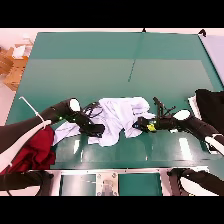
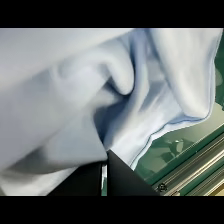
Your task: Fold the shirts.
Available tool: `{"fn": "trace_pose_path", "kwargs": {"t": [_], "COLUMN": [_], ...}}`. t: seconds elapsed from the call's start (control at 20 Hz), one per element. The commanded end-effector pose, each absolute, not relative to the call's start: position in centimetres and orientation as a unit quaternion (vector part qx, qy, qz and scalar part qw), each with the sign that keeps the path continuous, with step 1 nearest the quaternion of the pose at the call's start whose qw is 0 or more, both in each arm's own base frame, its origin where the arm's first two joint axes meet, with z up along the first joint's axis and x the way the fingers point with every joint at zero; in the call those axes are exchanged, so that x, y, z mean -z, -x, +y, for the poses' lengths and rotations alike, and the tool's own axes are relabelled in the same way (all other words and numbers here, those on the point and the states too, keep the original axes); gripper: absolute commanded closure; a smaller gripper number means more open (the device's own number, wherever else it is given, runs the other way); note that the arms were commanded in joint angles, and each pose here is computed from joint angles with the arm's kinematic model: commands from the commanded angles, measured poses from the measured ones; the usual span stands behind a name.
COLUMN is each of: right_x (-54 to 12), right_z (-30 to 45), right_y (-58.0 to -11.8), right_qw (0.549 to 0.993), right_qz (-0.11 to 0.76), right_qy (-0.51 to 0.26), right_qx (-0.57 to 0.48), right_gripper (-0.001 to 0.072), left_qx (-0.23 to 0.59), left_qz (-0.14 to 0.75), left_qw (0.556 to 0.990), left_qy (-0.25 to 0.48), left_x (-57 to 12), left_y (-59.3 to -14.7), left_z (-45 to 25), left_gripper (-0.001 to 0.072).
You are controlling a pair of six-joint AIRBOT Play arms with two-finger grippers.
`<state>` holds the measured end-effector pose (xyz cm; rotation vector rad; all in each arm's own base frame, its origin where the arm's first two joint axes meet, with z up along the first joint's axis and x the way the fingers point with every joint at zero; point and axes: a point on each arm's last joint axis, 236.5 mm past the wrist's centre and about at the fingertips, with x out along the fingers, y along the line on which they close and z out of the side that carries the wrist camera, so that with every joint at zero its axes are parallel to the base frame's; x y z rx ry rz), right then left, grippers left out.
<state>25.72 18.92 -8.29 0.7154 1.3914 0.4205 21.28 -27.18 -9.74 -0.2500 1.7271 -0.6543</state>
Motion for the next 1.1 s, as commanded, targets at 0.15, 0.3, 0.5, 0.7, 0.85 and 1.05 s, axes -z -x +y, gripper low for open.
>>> {"fn": "trace_pose_path", "kwargs": {"t": [0.15, 0.3, 0.5, 0.7, 0.85, 1.05], "right_x": [8.3, 8.0, 7.6, 8.3, 9.3, 10.3], "right_z": [19.0, 19.5, 20.4, 21.7, 22.9, 23.8], "right_y": [-26.0, -24.7, -21.6, -23.6, -24.2, -24.3], "right_qw": [0.694, 0.675, 0.632, 0.672, 0.674, 0.657], "right_qz": [0.619, 0.635, 0.672, 0.64, 0.637, 0.646], "right_qy": [-0.311, -0.309, -0.299, -0.294, -0.304, -0.323], "right_qx": [-0.196, -0.212, -0.243, -0.229, -0.218, -0.215], "right_gripper": [0.0698, 0.0305, 0.0302, 0.0291, 0.0291, 0.0595], "left_qx": [0.308, 0.291, 0.249, 0.237, 0.237, 0.238], "left_qz": [0.693, 0.681, 0.691, 0.685, 0.685, 0.685], "left_qw": [0.645, 0.671, 0.677, 0.686, 0.687, 0.686], "left_qy": [0.096, 0.044, -0.05, -0.06, -0.059, -0.058], "left_x": [6.8, 5.8, 5.2, 5.0, 5.0, 5.0], "left_y": [-23.9, -24.4, -23.8, -24.2, -24.3, -24.2], "left_z": [-28.1, -25.8, -20.9, -20.2, -20.2, -20.2], "left_gripper": [0.0685, 0.0685, 0.0685, 0.0685, 0.0685, 0.0685]}}
